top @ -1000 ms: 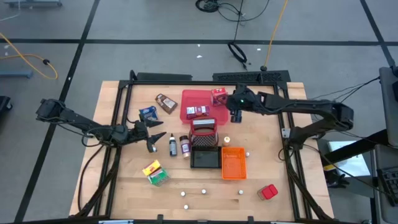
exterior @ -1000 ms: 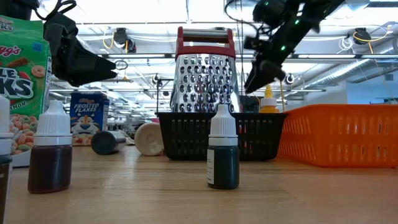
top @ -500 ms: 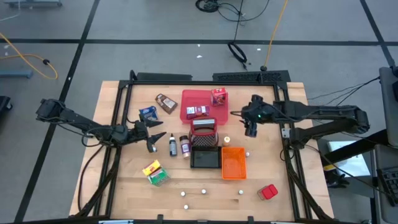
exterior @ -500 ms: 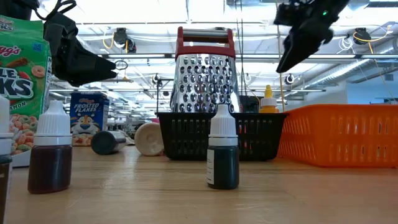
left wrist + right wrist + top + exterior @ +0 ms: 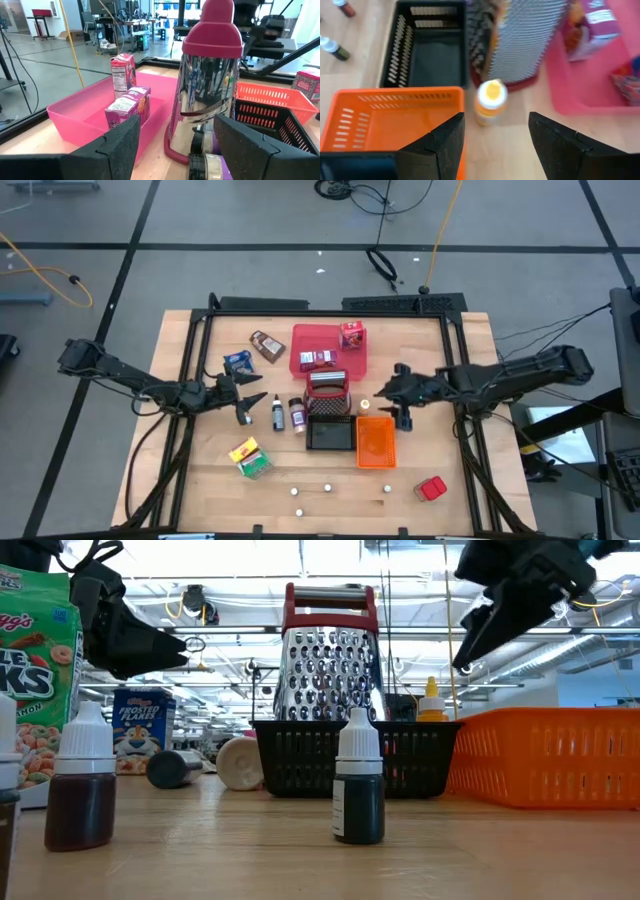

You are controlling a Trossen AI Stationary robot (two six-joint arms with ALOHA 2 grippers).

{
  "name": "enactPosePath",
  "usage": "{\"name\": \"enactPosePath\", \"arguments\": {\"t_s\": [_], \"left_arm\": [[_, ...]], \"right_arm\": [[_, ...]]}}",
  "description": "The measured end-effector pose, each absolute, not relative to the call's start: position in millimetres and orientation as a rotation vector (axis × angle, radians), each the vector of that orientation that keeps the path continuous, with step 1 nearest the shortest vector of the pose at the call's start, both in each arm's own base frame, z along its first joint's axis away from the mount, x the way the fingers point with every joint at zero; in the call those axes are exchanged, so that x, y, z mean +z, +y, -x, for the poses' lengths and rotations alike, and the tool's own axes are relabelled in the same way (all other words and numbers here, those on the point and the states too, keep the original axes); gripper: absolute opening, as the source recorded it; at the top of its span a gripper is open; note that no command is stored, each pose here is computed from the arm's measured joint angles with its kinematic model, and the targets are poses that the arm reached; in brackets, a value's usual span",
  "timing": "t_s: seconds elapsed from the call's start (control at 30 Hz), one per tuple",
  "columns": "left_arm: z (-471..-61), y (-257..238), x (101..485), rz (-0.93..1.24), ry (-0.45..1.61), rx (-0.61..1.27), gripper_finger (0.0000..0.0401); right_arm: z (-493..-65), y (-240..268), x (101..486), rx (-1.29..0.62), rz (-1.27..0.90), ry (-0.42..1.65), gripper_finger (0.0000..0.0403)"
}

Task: Pick & Place Kitchen Items
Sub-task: Put the yellow food coloring bottle into the orange bin

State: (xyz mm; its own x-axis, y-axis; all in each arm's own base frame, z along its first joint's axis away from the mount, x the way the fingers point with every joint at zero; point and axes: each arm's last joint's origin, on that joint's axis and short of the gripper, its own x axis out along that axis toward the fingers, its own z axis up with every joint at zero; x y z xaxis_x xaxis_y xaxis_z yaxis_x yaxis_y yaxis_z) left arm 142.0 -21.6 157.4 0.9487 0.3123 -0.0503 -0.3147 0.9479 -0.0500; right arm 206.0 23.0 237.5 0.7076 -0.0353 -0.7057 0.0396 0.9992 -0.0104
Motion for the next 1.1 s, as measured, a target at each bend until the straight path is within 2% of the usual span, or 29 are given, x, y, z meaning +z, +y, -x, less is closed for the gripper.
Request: {"name": "enactPosePath", "arguments": {"t_s": [0.37,1.1], "left_arm": [[-142,-22,157,0.058,0.042,0.319,0.0255],[-142,-22,157,0.057,0.042,0.319,0.0255]], "right_arm": [[-204,30,197,-0.004,-0.012,0.631,0.0212],[-193,26,164,-0.071,-0.023,0.436,0.0212]]}}
